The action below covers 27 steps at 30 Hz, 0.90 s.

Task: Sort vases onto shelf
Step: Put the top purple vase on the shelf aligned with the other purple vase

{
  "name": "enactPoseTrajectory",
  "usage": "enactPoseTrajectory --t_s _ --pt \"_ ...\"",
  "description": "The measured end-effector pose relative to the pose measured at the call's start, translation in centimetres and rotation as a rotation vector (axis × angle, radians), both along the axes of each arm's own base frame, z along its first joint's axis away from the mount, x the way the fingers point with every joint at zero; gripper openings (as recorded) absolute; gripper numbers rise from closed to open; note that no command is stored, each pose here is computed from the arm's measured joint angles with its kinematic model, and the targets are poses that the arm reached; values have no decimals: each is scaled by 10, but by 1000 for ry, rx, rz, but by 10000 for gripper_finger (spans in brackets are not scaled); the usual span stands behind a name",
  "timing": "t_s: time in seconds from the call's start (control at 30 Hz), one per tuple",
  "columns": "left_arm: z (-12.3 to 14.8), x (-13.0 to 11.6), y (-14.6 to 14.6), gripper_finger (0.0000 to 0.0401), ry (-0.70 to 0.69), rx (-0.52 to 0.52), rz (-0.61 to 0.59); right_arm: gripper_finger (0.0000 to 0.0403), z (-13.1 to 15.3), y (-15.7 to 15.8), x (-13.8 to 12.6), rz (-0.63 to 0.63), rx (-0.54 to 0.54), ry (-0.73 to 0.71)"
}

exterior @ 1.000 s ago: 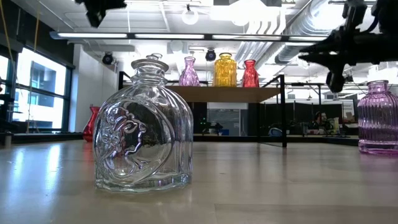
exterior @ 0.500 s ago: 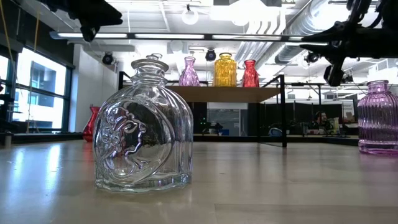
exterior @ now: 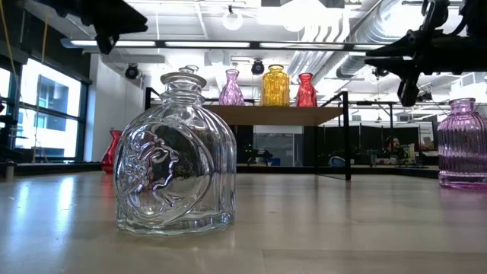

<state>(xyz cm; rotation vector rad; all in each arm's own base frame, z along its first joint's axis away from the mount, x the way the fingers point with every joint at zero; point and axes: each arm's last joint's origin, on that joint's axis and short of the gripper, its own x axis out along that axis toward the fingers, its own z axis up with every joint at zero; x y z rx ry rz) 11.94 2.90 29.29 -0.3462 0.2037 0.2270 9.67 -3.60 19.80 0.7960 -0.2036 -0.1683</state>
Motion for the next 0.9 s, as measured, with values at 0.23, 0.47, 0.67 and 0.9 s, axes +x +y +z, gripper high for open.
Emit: enactPoseTrajectory --t_s 0.23,0.47,0.67,0.9 --pt "-41 -11 -1 65 -109 71 44 37 5 1 -1 31 77 -69" --pt "-76 -15 -1 65 -154 43 97 37 22 2 -4 13 -49 -49" --pt "-104 -13 0 65 -93 -54 129 37 55 11 -26 8 -47 275" --pt "-121 -13 2 65 -61 -84 213 37 109 27 -69 -51 12 508"
